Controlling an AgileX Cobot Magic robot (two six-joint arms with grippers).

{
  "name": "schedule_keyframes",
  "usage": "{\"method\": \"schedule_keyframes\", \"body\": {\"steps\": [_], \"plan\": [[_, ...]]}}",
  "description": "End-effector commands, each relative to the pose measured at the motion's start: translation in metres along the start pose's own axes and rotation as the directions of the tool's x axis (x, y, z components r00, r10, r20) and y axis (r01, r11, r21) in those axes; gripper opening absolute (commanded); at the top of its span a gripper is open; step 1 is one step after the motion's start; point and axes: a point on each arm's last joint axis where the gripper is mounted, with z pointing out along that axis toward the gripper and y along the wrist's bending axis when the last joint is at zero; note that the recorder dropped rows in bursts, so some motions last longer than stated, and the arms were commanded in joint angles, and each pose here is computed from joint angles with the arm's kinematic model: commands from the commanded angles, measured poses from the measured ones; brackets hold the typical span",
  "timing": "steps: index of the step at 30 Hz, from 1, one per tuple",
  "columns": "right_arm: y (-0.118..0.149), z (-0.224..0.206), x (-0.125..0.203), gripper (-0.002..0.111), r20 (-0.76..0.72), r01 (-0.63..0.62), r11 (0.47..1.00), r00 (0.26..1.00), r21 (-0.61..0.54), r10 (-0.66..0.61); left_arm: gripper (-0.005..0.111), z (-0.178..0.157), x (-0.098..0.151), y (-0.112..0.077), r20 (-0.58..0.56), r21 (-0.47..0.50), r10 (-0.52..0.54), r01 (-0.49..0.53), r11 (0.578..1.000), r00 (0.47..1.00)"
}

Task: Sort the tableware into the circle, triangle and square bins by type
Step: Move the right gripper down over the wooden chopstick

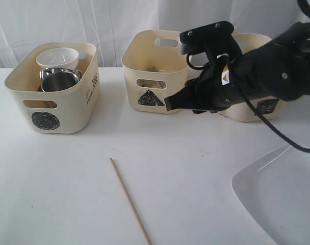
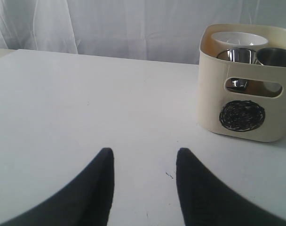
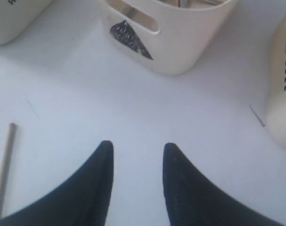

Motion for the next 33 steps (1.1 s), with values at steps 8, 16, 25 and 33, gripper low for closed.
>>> {"method": "schedule_keyframes", "body": {"steps": [8,16,25,33], "plan": [[0.032,-0.018,0.066,0.034,-0.146,-0.092,0.989,0.986,-0.115,0.075,0.047,0.0,0.001,0.0,0.002,-0.001,-0.006,0.006,1.0,1.0],[0.071,-0.024,0.086,0.035,-0.239,-0.131,0.973,0.967,-0.188,0.084,0.047,0.0,0.001,0.0,0.002,-0.001,-0.006,0.006,1.0,1.0],[0.099,-0.034,0.095,0.047,-0.256,-0.113,0.96,0.965,-0.254,0.046,0.047,0.0,0.001,0.0,0.002,-0.001,-0.006,0.006,1.0,1.0],[0.1,-0.021,0.096,0.043,-0.272,-0.2,0.959,0.952,-0.199,0.141,0.047,0.0,0.001,0.0,0.002,-0.001,-0.006,0.006,1.0,1.0]]}}
